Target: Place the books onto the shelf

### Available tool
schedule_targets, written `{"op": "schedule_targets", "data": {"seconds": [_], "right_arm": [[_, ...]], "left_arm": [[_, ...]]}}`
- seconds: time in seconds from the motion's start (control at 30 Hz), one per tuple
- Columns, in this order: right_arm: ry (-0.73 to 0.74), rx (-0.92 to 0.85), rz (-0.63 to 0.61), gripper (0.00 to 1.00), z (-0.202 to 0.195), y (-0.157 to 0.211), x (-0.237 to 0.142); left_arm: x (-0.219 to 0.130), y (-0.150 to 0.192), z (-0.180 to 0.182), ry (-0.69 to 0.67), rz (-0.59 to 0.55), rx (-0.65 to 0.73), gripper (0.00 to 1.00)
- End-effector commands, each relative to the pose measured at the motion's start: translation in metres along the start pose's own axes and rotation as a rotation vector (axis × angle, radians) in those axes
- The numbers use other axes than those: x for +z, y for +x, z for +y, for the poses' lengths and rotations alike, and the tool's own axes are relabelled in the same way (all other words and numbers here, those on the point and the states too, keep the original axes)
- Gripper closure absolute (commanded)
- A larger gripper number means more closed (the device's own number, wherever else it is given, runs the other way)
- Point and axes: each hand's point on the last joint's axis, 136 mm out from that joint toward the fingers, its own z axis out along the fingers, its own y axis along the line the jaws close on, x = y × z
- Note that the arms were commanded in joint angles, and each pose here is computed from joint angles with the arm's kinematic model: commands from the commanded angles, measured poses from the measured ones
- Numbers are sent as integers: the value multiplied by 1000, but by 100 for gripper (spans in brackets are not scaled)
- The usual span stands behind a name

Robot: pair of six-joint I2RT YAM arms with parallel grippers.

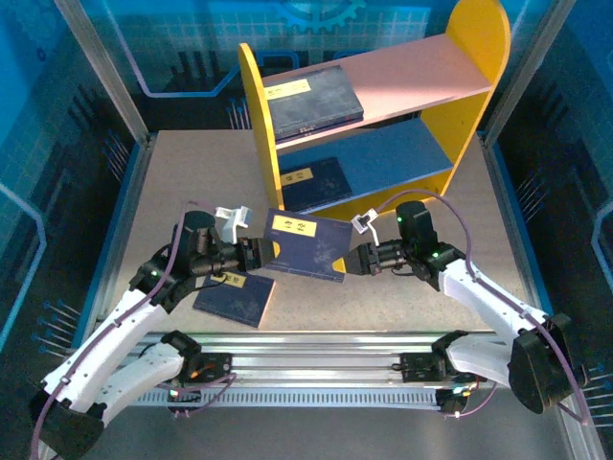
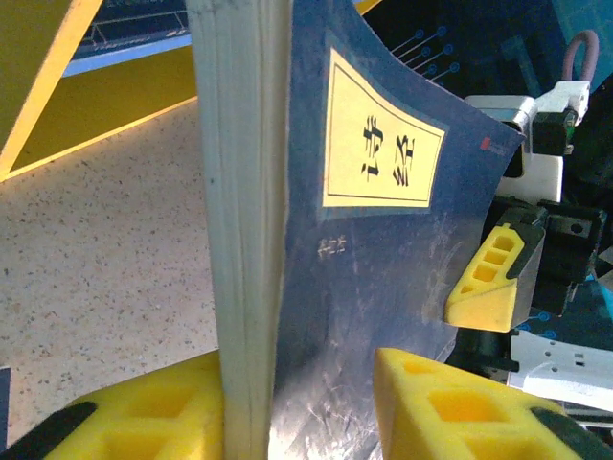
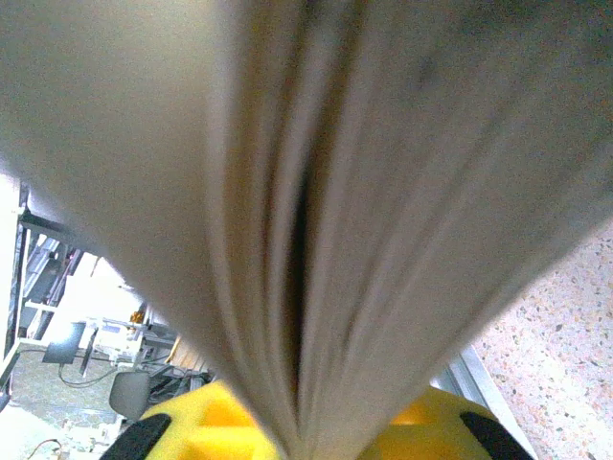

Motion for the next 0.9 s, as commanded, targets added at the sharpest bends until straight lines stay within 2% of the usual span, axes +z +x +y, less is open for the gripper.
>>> {"op": "schedule_targets", "data": {"seconds": [0.0, 0.3, 0.47, 0.57, 0.7, 0.87], "right_arm": [[5, -30, -9, 82, 4, -9, -3], [8, -31, -20, 80, 6, -12, -4], [14, -34, -36, 76, 9, -13, -6], [29, -27, -50, 71, 8, -15, -7], [68, 9, -85, 67, -1, -20, -11], [127, 87, -130, 61, -19, -22, -17]], "left_arm": [[-4, -5, -6, 22, -21, 30, 66], [-2, -6, -5, 38, -40, 2, 83], [0, -6, -7, 68, -52, -9, 99], [1, -8, -4, 63, -68, -28, 100], [-1, -15, 11, -8, -132, -80, 100], [-5, -21, 10, 37, -212, -124, 100]]}}
